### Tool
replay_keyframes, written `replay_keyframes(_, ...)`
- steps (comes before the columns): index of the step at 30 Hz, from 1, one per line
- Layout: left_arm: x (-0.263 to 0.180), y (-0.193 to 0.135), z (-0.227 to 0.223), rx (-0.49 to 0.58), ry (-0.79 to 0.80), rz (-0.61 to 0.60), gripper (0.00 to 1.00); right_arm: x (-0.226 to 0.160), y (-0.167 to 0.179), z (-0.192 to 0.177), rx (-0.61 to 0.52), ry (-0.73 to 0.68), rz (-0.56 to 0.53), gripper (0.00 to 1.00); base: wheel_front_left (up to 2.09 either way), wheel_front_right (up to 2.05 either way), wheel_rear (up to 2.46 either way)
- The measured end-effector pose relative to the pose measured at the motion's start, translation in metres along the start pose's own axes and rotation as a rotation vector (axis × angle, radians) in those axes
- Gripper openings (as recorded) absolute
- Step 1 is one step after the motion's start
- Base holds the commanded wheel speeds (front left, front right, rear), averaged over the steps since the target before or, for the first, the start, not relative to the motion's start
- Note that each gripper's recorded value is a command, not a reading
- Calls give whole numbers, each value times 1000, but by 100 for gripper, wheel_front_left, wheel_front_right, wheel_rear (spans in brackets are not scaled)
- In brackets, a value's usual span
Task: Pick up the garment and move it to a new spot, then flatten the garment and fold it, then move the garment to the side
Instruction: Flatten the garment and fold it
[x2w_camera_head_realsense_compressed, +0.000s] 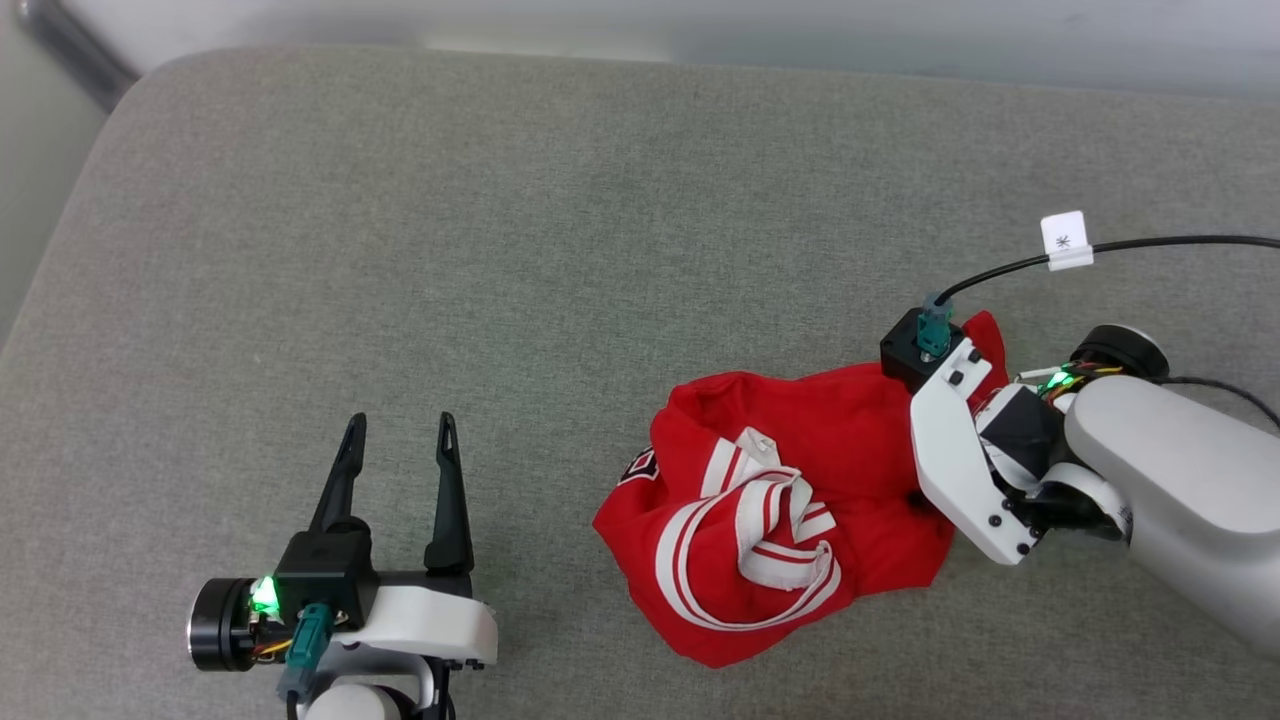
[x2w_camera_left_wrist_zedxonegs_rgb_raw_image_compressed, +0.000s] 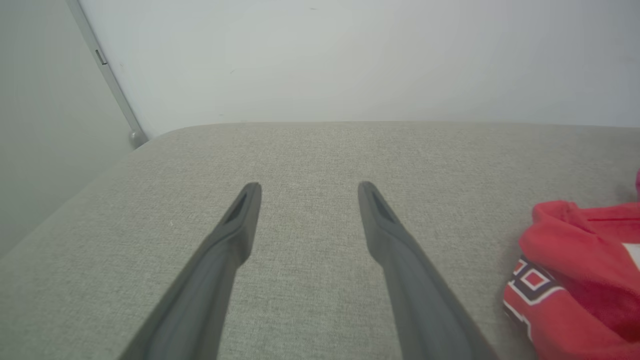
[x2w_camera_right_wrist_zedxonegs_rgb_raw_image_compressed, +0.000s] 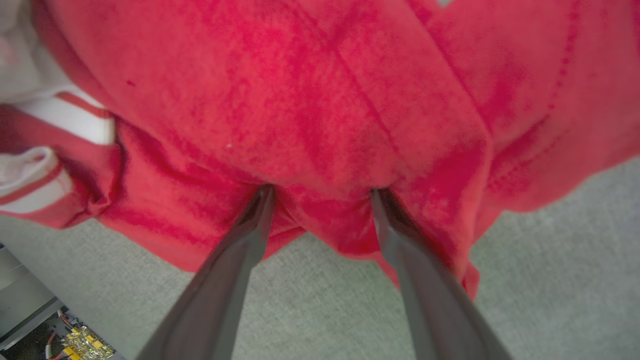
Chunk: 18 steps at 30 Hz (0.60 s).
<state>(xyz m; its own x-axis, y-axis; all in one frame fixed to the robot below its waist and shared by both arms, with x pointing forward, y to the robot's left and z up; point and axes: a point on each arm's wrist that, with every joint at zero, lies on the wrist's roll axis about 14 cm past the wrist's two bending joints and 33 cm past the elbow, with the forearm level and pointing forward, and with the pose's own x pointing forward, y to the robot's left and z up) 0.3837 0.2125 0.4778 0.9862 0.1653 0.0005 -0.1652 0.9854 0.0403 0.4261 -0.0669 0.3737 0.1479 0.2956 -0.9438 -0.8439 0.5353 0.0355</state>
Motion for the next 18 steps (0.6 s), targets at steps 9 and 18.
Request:
replay_keyframes(9, 2, 3, -3, 5, 8, 13, 100, 13, 1, -6, 4, 7, -7, 77, 0, 0, 0)
replay_keyframes(18, -6, 2, 7, 4, -18, 0, 100, -19, 17, 46, -63, -270, -21, 0, 0, 0, 0)
